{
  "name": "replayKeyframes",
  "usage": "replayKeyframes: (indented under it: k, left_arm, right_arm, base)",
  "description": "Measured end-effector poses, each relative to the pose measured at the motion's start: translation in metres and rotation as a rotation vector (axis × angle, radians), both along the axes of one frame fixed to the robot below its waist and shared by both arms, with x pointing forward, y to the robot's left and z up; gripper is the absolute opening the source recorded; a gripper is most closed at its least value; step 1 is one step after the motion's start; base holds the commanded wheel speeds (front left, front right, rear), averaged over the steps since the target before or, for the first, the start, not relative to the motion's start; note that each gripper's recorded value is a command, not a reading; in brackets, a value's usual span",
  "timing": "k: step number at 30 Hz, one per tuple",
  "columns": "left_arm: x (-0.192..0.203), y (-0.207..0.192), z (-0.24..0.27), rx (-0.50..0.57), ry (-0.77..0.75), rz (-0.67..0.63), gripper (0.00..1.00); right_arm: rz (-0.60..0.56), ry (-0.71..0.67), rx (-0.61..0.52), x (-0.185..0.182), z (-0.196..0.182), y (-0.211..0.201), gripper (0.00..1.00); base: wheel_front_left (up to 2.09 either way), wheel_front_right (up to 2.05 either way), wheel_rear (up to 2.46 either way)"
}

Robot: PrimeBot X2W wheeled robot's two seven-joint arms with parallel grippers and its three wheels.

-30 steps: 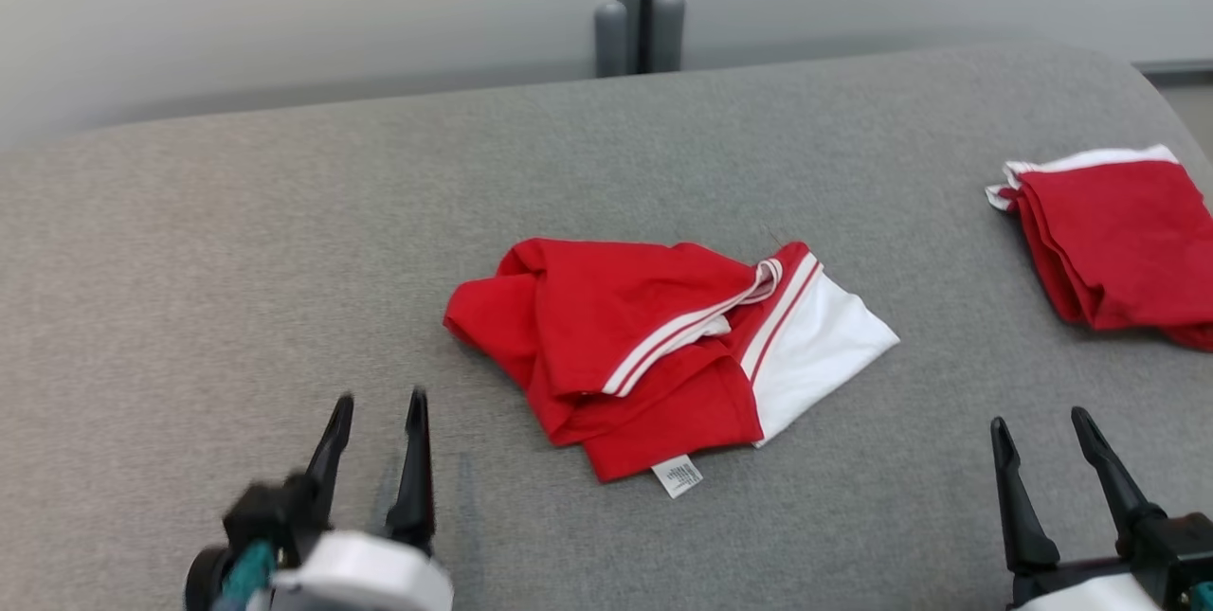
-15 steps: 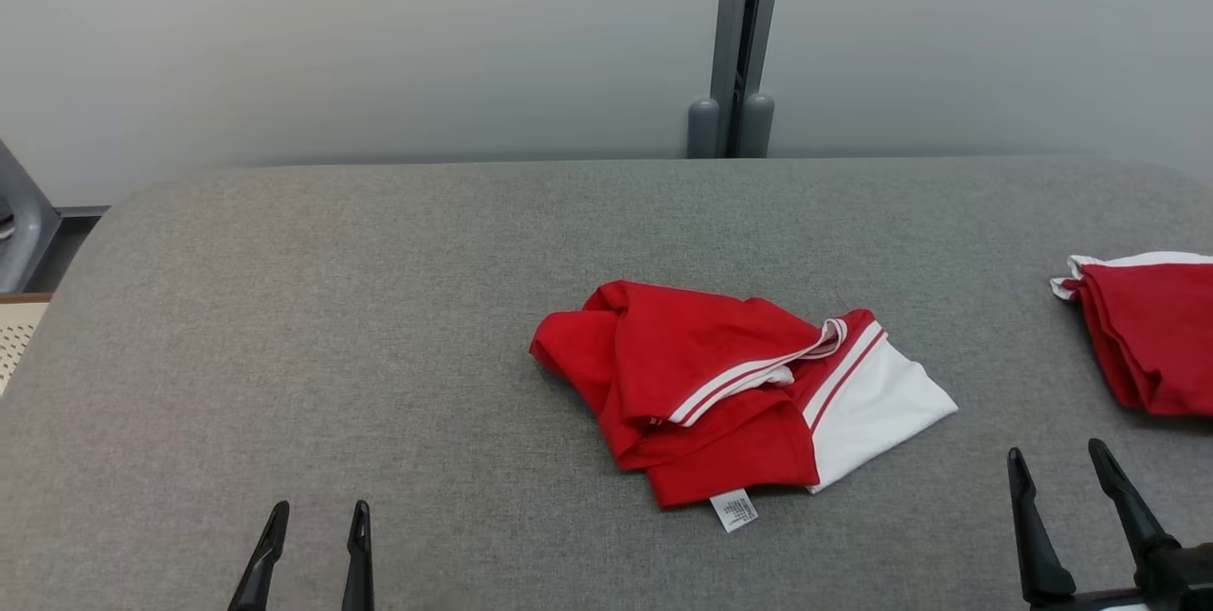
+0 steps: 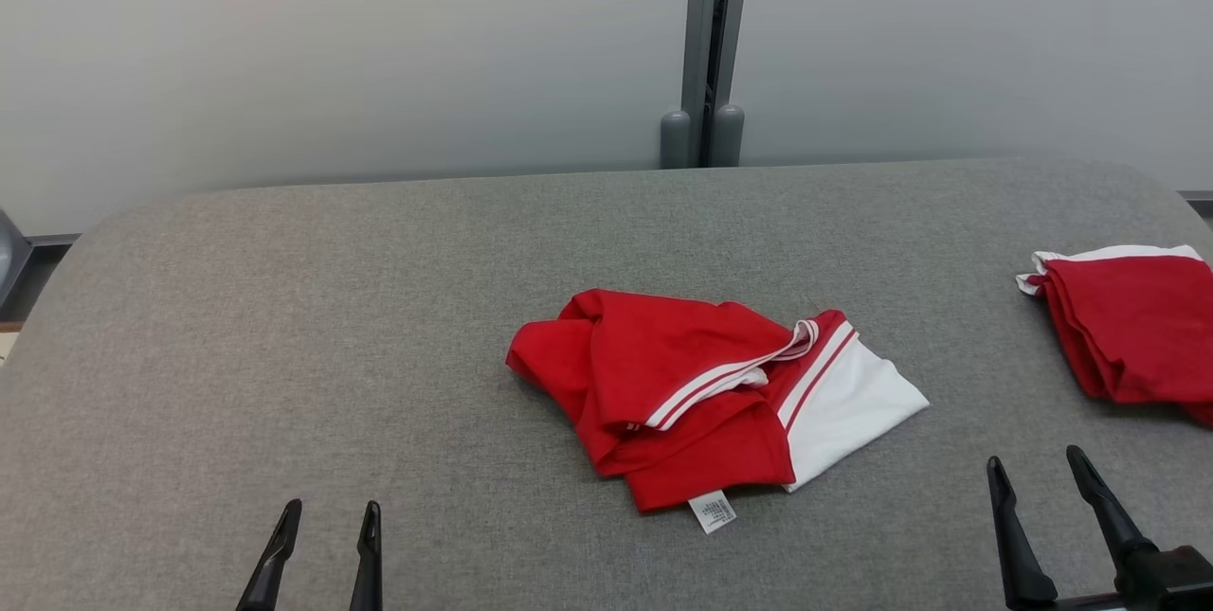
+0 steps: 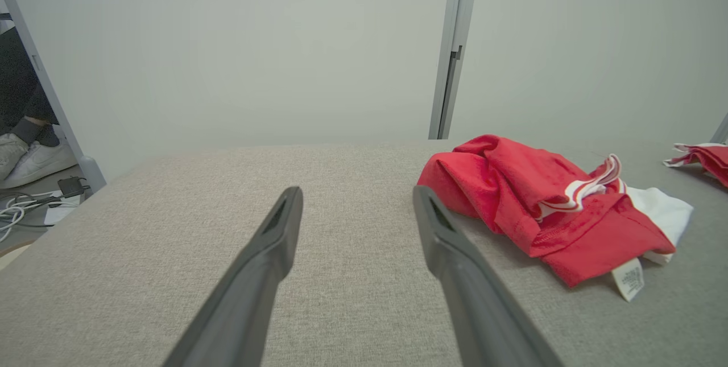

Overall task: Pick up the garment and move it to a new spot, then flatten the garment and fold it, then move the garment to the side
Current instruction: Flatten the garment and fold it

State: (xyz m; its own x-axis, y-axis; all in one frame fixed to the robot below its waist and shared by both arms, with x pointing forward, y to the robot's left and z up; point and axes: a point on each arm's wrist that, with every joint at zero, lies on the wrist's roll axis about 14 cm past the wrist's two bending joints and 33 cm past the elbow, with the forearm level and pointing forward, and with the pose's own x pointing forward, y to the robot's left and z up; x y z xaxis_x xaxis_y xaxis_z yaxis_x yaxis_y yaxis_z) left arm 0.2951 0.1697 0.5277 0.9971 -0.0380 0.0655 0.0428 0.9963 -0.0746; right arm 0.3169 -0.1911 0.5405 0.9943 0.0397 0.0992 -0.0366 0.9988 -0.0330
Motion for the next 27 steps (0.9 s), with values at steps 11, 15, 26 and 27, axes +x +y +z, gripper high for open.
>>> replayKeyframes:
  k: [11, 15, 26, 27]
  left_arm:
    - [0.015, -0.094, -0.023, -0.13, 0.096, -0.304, 1.0]
    - [0.011, -0.155, -0.049, -0.15, 0.235, -0.5, 1.0]
    - [0.052, -0.222, -0.055, -0.156, 0.326, -0.602, 1.0]
    - [0.057, -0.223, -0.056, -0.161, 0.331, -0.59, 1.0]
  right_arm:
    - [-0.03, 0.015, 0.001, -0.003, -0.005, -0.009, 1.0]
    - [-0.038, 0.013, 0.004, -0.004, -0.004, -0.01, 1.0]
    - [-0.137, 0.05, 0.02, -0.014, -0.014, -0.037, 1.0]
    - [-0.147, 0.059, 0.019, -0.015, -0.016, -0.04, 1.0]
  base:
    - [0.0, 0.0, 0.0]
    - [0.0, 0.0, 0.0]
    - [0.0, 0.0, 0.0]
    - [0.0, 0.0, 0.0]
